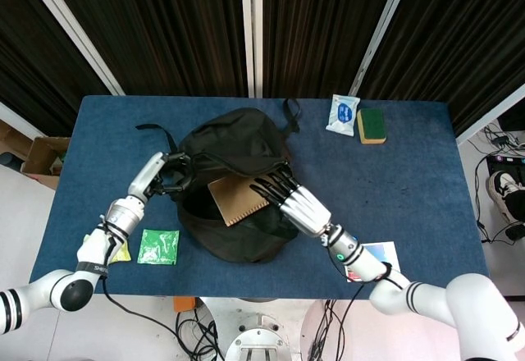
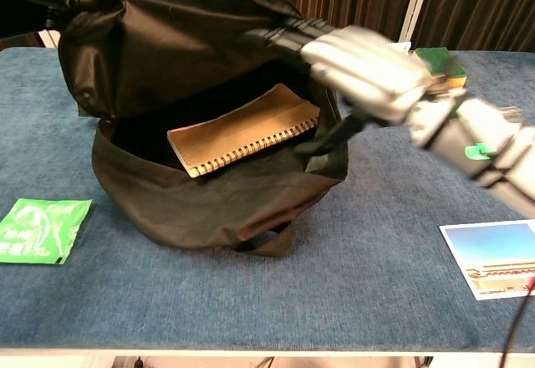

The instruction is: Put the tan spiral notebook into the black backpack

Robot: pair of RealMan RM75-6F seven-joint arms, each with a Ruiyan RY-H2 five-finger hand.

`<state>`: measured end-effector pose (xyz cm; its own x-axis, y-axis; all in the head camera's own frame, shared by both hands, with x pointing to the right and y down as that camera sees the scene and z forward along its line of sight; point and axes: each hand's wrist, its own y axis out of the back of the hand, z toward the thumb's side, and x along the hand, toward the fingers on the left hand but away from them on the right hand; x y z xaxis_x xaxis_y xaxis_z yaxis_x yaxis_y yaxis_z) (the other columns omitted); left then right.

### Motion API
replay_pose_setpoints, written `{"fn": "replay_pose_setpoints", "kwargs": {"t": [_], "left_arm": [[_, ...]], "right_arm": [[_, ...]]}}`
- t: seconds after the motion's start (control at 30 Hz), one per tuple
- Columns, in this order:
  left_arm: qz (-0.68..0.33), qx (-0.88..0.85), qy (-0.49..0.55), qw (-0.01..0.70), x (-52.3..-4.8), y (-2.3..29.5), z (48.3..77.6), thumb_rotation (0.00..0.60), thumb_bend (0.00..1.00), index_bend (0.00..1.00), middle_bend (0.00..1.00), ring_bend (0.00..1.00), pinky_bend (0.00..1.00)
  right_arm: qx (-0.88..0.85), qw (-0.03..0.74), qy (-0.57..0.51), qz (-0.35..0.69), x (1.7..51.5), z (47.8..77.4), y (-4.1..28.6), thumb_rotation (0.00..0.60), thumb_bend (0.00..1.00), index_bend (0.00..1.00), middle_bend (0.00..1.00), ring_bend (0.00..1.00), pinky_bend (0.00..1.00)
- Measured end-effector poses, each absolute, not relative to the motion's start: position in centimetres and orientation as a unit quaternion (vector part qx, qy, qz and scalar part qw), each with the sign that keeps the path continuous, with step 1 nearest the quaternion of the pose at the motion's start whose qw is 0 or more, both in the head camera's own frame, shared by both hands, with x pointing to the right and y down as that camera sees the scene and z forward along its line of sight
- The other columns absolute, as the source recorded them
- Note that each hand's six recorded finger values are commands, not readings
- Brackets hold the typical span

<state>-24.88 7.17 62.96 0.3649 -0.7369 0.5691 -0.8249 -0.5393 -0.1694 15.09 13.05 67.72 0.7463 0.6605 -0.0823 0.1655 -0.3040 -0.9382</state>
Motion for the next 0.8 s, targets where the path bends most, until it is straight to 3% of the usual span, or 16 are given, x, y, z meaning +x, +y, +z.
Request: {"fn": "replay_pose_setpoints", "kwargs": {"t": [0.23, 0.37, 0.43, 0.6, 0.8], "left_arm": [[0.359, 0.835, -0.415, -0.038, -24.9, 8.6, 63.8, 0.6, 0.43, 0.46, 0.44, 0.38, 0.32], [0.398, 0.843, -0.346, -0.109, -24.1, 10.5, 64.6, 0.6, 0.21, 0.2, 0.32, 0.28, 0.27], [0.414, 0.847, -0.303, -0.14, -23.5, 11.7, 64.9, 0.6, 0.17, 0.15, 0.29, 0.26, 0.26], [0.408, 0.858, -0.261, -0.17, -22.0, 13.6, 63.6, 0.6, 0.15, 0.16, 0.28, 0.26, 0.26], [0.412, 0.818, -0.33, -0.225, -25.7, 12.1, 60.8, 0.6, 0.15, 0.23, 0.28, 0.26, 0.26]], "right_arm": [[-0.726, 0.56, -0.308, 0.254, 24.7, 62.3, 15.8, 0.6, 0.0, 0.19, 0.25, 0.1, 0.19], [-0.691, 0.565, -0.34, 0.297, 30.2, 59.8, 17.6, 0.6, 0.0, 0.18, 0.23, 0.1, 0.19], [-0.673, 0.559, -0.358, 0.327, 32.6, 59.1, 18.0, 0.6, 0.0, 0.14, 0.2, 0.09, 0.16], [-0.632, 0.53, -0.393, 0.406, 37.7, 58.1, 17.4, 0.6, 0.0, 0.09, 0.17, 0.08, 0.12], [-0.611, 0.492, -0.388, 0.483, 42.4, 57.5, 16.3, 0.6, 0.06, 0.08, 0.18, 0.08, 0.18]]}}
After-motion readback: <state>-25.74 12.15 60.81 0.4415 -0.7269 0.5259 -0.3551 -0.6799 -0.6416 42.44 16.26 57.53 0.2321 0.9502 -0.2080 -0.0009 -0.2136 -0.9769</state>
